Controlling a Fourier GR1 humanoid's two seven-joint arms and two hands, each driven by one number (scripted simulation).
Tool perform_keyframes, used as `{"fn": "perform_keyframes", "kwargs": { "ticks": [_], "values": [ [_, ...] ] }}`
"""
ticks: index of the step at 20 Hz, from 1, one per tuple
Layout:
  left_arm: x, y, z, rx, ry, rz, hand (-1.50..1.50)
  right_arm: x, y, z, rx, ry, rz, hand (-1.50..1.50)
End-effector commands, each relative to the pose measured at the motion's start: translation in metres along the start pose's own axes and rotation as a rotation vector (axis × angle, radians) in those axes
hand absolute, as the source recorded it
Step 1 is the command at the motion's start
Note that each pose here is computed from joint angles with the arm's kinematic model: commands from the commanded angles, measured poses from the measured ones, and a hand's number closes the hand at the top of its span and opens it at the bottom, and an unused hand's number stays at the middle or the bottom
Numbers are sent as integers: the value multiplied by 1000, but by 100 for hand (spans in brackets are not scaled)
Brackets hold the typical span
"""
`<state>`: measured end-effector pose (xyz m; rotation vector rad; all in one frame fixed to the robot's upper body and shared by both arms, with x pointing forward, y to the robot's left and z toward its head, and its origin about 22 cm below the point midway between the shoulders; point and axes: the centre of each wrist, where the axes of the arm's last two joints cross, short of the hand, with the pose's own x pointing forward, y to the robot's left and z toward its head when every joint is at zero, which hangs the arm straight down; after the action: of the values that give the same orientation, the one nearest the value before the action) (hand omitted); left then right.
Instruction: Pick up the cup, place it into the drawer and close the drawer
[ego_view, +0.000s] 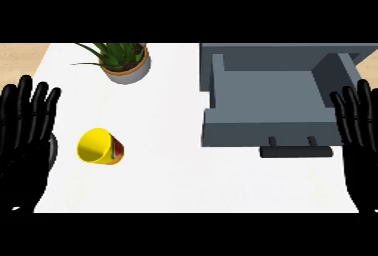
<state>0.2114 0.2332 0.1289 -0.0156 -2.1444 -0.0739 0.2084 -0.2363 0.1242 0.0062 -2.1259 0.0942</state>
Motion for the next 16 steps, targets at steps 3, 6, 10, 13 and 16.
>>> {"fn": "perform_keyframes", "kwargs": {
  "ticks": [3,6,10,13,16],
  "values": [
    [-11,26,-10,-183,29,77,-150,-9,-1,8,12,11,22,-150],
    [1,55,-7,-406,-3,162,-150,-4,-2,-6,11,-11,39,-150],
    [-47,82,5,-238,256,326,-150,-16,-5,-9,157,143,17,-150],
    [-63,107,2,-234,277,340,-150,-20,-1,-12,144,162,5,-150],
    [-76,115,10,-232,311,315,-150,-10,-19,-16,149,157,10,-150]
  ]
}}
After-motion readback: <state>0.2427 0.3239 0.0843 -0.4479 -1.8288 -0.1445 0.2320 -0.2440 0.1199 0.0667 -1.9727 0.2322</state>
